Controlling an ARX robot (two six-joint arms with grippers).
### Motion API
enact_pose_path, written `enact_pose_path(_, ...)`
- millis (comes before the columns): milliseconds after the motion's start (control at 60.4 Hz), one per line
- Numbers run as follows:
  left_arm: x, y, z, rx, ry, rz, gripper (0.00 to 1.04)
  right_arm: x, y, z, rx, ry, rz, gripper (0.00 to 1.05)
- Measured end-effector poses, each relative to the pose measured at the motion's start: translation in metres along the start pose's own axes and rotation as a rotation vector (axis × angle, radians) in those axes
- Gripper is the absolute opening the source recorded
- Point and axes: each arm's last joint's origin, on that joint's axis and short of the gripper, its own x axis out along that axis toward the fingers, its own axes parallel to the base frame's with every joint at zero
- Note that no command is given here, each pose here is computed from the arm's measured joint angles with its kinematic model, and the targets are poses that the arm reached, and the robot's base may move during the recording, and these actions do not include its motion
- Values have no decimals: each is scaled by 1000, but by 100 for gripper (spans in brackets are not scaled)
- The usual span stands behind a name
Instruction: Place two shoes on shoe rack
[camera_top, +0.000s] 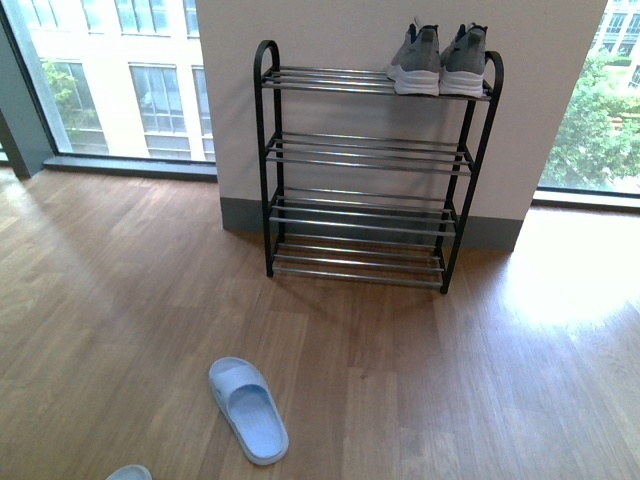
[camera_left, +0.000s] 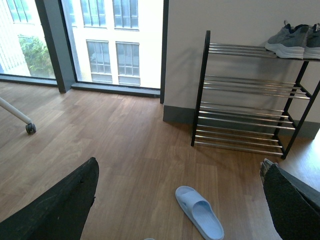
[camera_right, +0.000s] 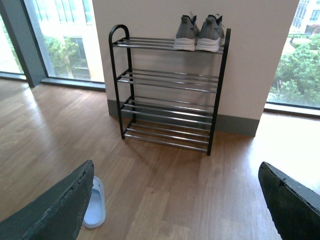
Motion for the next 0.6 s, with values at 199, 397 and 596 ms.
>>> enact_pose_path(199,0,0,0,0,0,-2,95,0,0,0,0,0,-4,95)
enact_pose_path(397,0,0,0,0,0,-1,95,0,0,0,0,0,-3,95)
enact_pose_path(596,0,0,0,0,0,3,95,0,0,0,0,0,3,95)
